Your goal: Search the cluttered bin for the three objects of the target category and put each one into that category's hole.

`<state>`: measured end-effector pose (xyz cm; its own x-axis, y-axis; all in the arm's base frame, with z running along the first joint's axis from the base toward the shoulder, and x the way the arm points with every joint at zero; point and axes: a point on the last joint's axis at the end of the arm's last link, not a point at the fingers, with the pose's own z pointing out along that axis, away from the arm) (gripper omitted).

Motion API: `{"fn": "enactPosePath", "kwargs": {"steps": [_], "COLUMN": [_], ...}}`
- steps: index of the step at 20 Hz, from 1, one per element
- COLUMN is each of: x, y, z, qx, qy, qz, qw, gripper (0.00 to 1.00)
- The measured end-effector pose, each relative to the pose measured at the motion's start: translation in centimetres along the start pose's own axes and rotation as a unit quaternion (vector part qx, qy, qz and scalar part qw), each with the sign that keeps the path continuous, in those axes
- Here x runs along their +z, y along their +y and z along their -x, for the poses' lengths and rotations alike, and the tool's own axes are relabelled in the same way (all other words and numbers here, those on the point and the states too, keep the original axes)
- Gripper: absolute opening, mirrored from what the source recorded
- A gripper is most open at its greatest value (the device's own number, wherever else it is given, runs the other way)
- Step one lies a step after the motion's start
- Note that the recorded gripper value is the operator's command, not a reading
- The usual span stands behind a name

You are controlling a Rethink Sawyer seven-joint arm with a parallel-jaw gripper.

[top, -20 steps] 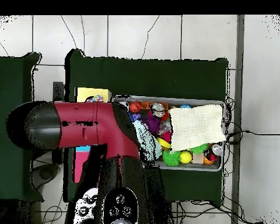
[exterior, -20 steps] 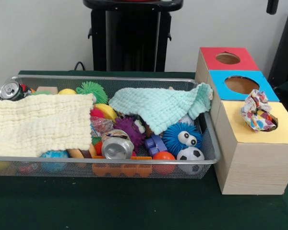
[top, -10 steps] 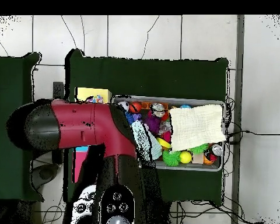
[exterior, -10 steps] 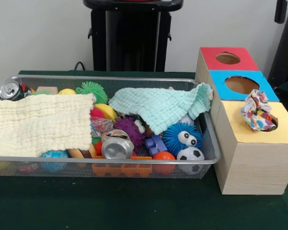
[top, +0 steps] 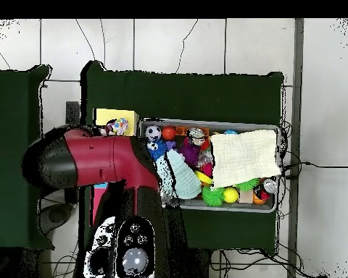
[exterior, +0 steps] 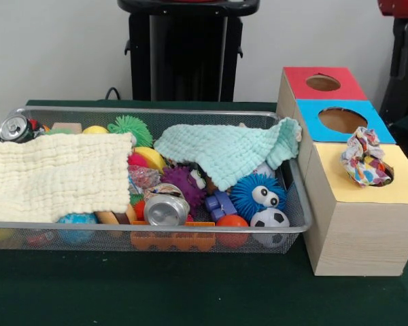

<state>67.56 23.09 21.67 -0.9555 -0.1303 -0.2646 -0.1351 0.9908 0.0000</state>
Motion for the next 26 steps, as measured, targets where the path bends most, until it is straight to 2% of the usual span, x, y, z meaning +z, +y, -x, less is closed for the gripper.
{"fn": "enactPosePath", "kwargs": {"steps": [5, 9, 10, 17, 26], "x": [3.3, 4.7, 5.7, 7.5, 9.3], "y": [0.1, -0.1, -0.2, -0.9, -0.6], "z": [-1.6, -2.2, -2.7, -4.5, -6.5], "qx": [-0.002, -0.001, 0.0, 0.001, -0.007], "qy": [0.006, 0.012, 0.017, 0.035, 0.035], "qz": [-0.004, -0.006, -0.008, -0.017, -0.029], "qw": [1.0, 0.9999, 0.9998, 0.9992, 0.999], "gripper": [1.0, 1.0, 1.0, 1.0, 1.0]}}
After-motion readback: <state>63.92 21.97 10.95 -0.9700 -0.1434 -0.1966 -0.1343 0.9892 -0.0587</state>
